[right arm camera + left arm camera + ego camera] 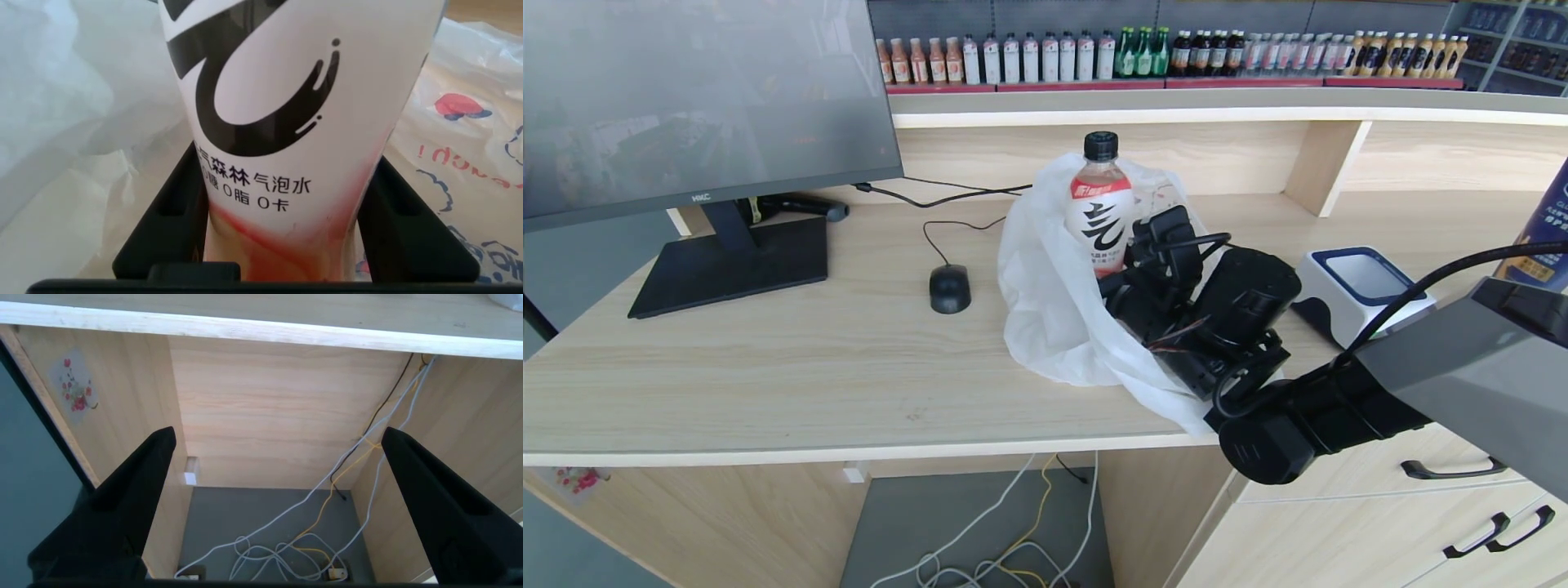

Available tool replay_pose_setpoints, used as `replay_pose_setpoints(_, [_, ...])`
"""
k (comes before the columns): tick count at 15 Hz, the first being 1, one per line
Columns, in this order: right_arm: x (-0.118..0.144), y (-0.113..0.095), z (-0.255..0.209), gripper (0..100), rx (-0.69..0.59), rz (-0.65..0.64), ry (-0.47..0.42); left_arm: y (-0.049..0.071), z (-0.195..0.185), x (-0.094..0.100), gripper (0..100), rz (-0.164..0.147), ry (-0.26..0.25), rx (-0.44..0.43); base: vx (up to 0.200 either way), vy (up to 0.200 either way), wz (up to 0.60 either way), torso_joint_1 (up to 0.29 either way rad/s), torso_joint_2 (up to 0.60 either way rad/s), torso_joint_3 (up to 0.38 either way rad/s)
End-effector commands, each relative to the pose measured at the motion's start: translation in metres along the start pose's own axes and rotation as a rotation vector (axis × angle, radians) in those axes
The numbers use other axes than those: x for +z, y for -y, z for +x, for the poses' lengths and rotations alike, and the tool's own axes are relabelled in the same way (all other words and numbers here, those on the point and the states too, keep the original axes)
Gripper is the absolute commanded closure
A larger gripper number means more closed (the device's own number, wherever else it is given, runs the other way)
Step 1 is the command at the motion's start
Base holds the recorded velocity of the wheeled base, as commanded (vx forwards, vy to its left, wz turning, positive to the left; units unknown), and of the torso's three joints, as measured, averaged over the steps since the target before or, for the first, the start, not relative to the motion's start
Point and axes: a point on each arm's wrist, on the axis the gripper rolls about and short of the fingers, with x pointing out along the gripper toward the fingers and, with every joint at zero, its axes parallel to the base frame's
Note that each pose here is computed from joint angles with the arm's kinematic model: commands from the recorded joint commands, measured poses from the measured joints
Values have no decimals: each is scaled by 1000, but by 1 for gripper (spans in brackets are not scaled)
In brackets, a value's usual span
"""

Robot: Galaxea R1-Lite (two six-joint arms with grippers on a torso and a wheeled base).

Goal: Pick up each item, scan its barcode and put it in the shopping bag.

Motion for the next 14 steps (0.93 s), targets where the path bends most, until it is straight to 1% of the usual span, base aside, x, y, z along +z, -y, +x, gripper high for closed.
replay_pose_setpoints(1, [1, 0, 0, 100, 1, -2, 4, 0, 0, 0, 0, 0, 0, 0, 0, 0, 0, 0, 0, 0])
replay_pose_setpoints(5, [1, 0, 0, 100, -1, 0, 5, 0, 0, 0, 0, 0, 0, 0, 0, 0, 0, 0, 0, 0])
replay_pose_setpoints(6, [1, 1, 0, 0, -3, -1, 5, 0, 0, 0, 0, 0, 0, 0, 0, 0, 0, 0, 0, 0])
replay_pose_setpoints(14, [1, 2, 0, 0, -7, 5, 5, 0, 0, 0, 0, 0, 0, -1, 0, 0, 0, 0, 0, 0])
